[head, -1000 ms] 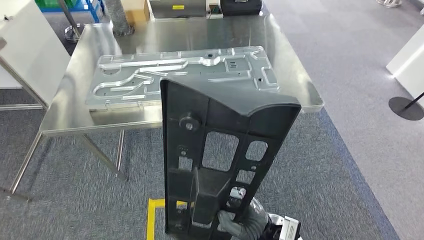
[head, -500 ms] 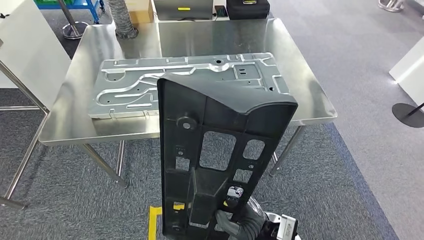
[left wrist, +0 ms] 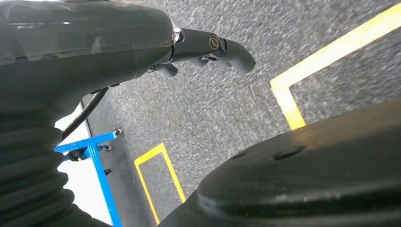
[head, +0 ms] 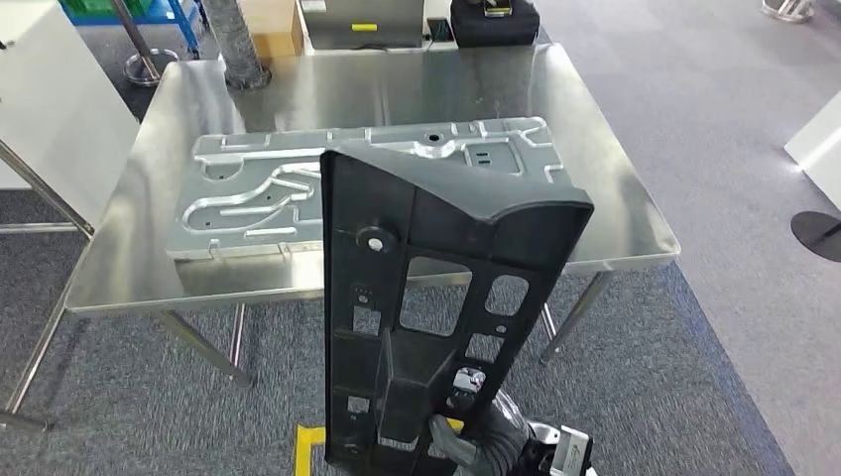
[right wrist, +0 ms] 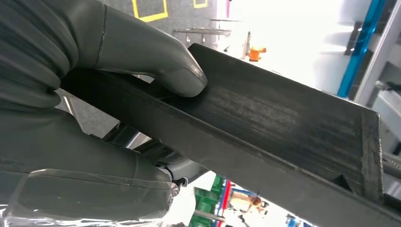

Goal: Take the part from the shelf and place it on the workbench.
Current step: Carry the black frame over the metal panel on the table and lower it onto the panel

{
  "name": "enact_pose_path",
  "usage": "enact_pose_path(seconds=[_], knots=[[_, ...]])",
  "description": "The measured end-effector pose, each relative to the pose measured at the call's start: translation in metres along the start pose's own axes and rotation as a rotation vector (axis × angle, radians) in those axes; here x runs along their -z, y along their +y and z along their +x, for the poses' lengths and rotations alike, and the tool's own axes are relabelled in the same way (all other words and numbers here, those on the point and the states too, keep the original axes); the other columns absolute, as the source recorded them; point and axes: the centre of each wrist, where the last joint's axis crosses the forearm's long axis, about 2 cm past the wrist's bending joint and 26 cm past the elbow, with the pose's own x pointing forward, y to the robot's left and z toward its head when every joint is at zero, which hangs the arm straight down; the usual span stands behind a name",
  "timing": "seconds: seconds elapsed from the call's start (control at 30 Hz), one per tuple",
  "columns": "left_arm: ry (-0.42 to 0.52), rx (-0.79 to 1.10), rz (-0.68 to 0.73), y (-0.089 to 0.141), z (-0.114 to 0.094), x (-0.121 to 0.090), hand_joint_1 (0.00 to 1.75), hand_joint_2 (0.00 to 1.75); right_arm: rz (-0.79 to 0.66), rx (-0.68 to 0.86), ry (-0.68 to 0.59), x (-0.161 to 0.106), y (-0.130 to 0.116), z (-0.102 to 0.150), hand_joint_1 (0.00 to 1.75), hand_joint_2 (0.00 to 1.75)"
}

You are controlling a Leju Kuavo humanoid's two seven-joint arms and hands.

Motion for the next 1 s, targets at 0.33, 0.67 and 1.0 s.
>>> enact_pose_path(seconds=[0.33, 0.67, 1.0], knots=[[-0.004, -0.003, 0.005, 0.0034, 0.0009, 0.0006, 0.0, 1.75, 0.005, 0.009, -0.001, 0.0011, 0.0008, -0.0013, 1.75, 1.75], [-0.003, -0.006, 0.001, 0.0014, 0.0007, 0.0003, 0.0, 1.75, 0.013, 0.002, -0.002, 0.004, -0.0021, -0.002, 1.75, 1.75], [-0.002, -0.003, -0.002, 0.0001, -0.0013, 0.0, 0.0, 1.75, 0.022, 0.005, -0.003, 0.005, -0.0023, -0.0021, 1.75, 1.75]])
